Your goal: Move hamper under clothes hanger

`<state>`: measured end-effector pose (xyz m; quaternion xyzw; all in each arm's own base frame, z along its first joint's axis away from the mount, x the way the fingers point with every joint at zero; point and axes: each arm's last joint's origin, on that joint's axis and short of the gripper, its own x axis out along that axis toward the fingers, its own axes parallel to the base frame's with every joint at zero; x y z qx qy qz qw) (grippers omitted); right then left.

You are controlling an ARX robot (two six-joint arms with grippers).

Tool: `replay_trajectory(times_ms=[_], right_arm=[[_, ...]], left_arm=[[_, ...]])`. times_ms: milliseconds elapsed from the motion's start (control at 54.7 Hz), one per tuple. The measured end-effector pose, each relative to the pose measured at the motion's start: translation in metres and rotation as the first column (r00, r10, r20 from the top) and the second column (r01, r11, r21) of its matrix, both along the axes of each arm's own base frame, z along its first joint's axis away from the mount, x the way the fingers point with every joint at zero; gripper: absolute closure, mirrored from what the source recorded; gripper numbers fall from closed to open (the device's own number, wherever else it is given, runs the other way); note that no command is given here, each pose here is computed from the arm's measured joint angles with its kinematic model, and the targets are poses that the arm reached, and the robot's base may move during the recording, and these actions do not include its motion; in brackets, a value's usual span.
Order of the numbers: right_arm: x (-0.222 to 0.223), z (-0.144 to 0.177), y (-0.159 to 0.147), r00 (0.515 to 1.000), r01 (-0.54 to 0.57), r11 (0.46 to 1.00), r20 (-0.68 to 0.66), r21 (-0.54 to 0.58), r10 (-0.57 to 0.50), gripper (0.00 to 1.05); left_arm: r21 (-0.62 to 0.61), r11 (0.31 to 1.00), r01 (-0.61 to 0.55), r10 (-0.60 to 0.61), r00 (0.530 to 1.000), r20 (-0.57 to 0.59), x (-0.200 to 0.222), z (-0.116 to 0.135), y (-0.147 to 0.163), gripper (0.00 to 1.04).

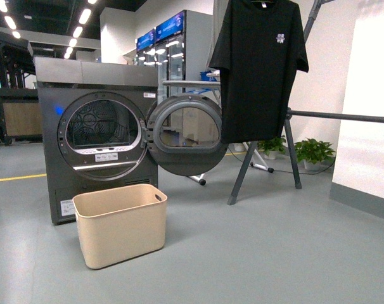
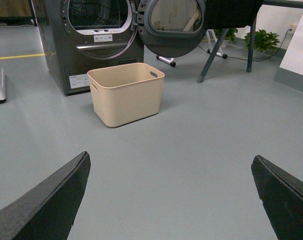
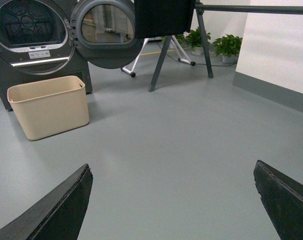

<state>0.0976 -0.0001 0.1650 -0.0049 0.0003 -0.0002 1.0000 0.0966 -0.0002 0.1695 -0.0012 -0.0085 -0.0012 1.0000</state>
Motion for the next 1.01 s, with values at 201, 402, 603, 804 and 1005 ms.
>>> replay_trajectory(times_ms=[201, 402, 603, 804, 1005], right_arm=[[0.0, 0.0, 0.0, 1.0, 0.0, 1.0, 0.0, 0.0, 0.0, 0.08], [0.0, 0.0, 0.0, 1.0, 0.0, 1.0, 0.0, 0.0, 0.0, 0.08], [0.0, 0.0, 0.0, 1.0, 0.0, 1.0, 0.0, 0.0, 0.0, 0.08], [0.0, 0.0, -0.0001, 1.0, 0.003, 1.0, 0.0, 0.0, -0.003, 0.08], [0.0, 0.0, 0.0, 1.0, 0.0, 1.0, 0.0, 0.0, 0.0, 0.08]], left_arm=[[0.0, 1.0, 0.0, 0.0, 1.0, 0.0, 0.0, 0.0, 0.0, 0.07], [0.0, 1.0, 0.0, 0.0, 1.0, 0.0, 0.0, 0.0, 0.0, 0.07], [0.0, 1.0, 0.0, 0.0, 1.0, 0.0, 0.0, 0.0, 0.0, 0.07], [0.0, 1.0, 0.001, -0.001, 1.0, -0.001, 0.0001, -0.0001, 0.0, 0.07], [0.0, 1.0, 0.0, 0.0, 1.0, -0.001, 0.0001, -0.0001, 0.0, 0.07]])
